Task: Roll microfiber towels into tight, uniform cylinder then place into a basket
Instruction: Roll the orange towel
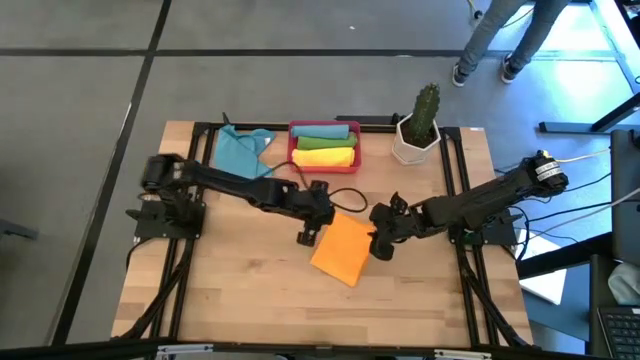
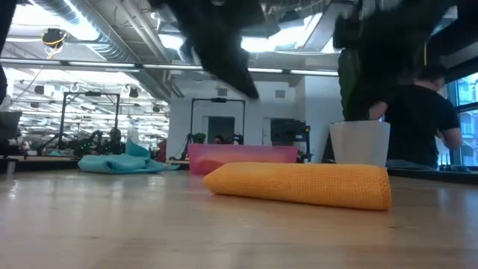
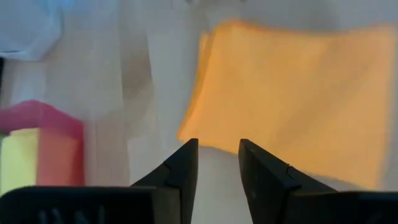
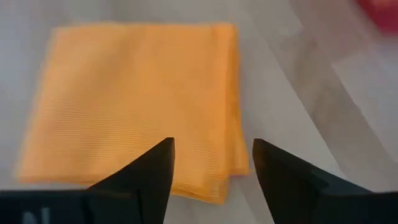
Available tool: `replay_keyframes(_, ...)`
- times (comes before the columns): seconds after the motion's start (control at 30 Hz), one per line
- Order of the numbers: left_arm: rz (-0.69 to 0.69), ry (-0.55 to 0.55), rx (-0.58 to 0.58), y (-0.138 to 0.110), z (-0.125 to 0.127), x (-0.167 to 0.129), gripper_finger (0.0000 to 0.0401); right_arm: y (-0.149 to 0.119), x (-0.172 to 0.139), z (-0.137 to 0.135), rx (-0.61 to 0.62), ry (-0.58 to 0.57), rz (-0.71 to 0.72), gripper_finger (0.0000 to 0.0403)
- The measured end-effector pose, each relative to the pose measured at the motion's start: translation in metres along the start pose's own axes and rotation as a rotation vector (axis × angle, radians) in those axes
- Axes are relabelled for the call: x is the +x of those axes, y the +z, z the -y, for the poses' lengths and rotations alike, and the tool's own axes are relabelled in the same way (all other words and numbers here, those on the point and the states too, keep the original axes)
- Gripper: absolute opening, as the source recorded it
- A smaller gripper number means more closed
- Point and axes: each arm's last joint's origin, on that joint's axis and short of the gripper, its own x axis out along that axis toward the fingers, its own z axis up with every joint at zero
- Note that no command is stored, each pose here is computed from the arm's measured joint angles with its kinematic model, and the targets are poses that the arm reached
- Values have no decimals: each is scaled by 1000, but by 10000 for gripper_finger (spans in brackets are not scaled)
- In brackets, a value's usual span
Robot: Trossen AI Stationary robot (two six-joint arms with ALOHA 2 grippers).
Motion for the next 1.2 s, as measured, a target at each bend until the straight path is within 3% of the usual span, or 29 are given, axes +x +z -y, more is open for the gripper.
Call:
replay_keyframes(0.17,99,-57,-29,14,24,-32,106,9,-15,-28,-66,103,145,214)
replay_keyframes(0.3,168,-15,17,14,58,-36,106,-2,-10,-43,-97,183,237,200)
replay_keyframes(0.5,192,62,66,-8,107,-39,105,-21,-18,-64,-243,203,481,172)
replay_keyframes(0.67,380,91,53,-20,126,-47,105,-18,-29,-74,-280,212,649,150)
replay_keyframes(0.87,729,94,29,-43,115,-42,105,-17,-27,-77,-299,202,682,136)
replay_keyframes(1.0,879,44,-100,-61,98,-38,105,-20,-14,-79,-320,173,656,132)
replay_keyframes(1.2,871,29,-160,-75,90,-31,105,-21,11,-79,-340,114,608,131)
